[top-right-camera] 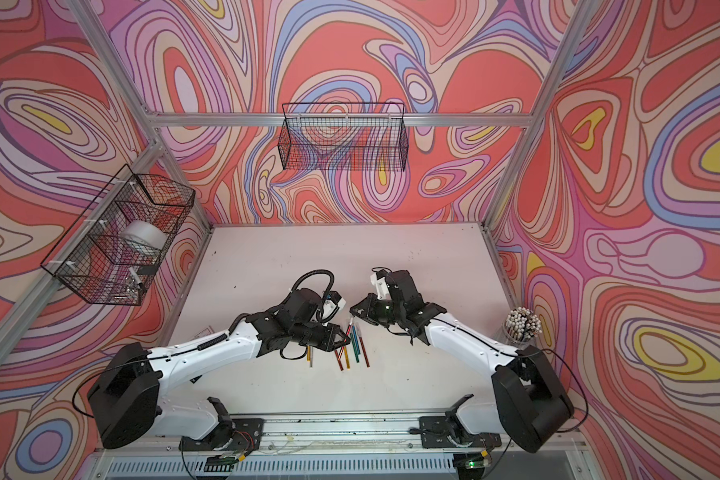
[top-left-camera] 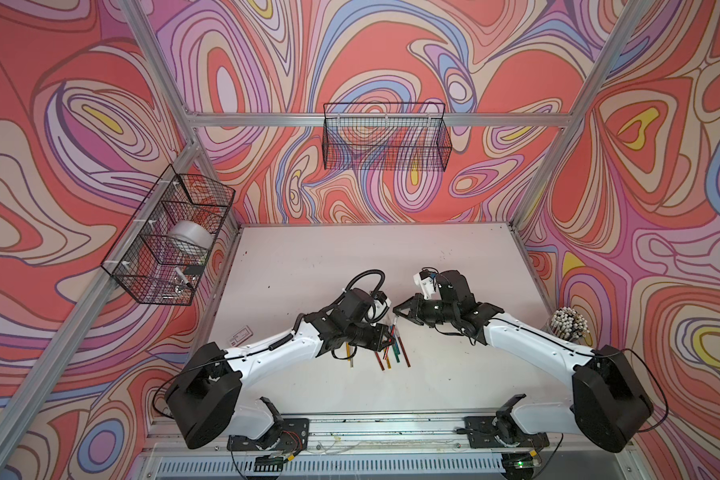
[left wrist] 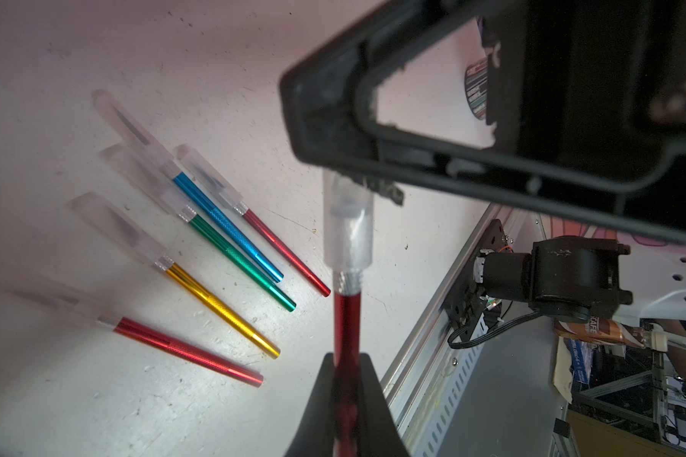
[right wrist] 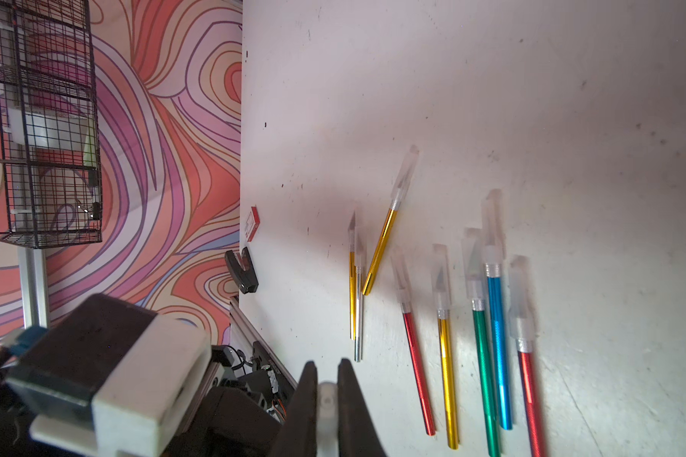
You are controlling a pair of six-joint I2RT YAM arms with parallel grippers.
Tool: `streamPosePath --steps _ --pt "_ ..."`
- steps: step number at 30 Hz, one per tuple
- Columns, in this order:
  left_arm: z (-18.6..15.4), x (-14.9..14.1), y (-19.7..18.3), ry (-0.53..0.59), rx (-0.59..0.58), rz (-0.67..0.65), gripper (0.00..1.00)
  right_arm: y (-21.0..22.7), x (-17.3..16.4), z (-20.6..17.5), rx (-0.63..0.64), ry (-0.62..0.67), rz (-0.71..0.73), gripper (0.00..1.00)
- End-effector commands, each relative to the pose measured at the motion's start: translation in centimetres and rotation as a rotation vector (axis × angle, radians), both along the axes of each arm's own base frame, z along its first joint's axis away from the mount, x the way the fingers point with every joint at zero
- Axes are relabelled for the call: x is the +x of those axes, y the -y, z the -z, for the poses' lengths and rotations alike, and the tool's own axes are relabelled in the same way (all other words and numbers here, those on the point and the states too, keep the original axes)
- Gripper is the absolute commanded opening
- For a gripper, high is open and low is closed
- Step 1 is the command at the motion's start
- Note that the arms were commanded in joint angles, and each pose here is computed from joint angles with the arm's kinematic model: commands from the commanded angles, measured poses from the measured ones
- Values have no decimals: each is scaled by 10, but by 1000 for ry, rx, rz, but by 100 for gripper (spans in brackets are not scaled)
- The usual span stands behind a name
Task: Remove protective caps from carving knives
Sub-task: Remove the protective sleeve from the carving knife, then place the protective sleeve at the center of the board.
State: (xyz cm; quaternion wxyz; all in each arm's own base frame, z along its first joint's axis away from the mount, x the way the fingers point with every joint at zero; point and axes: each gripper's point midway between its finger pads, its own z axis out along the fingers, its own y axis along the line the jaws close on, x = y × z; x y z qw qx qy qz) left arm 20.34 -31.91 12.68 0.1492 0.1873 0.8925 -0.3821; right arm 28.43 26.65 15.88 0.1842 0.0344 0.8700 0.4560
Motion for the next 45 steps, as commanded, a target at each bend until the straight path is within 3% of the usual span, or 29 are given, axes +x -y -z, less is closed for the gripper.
streamPosePath --steps 1,36,45 --pt "-2 -7 -1 6 20 22 1 6 13 -14 2 70 66 0" --pt "3 -21 -6 -7 2 37 3 45 56 -45 -44 178 231 0" --pt "-10 -11 -8 51 -13 -11 5 93 50 -17 -274 109 197 0"
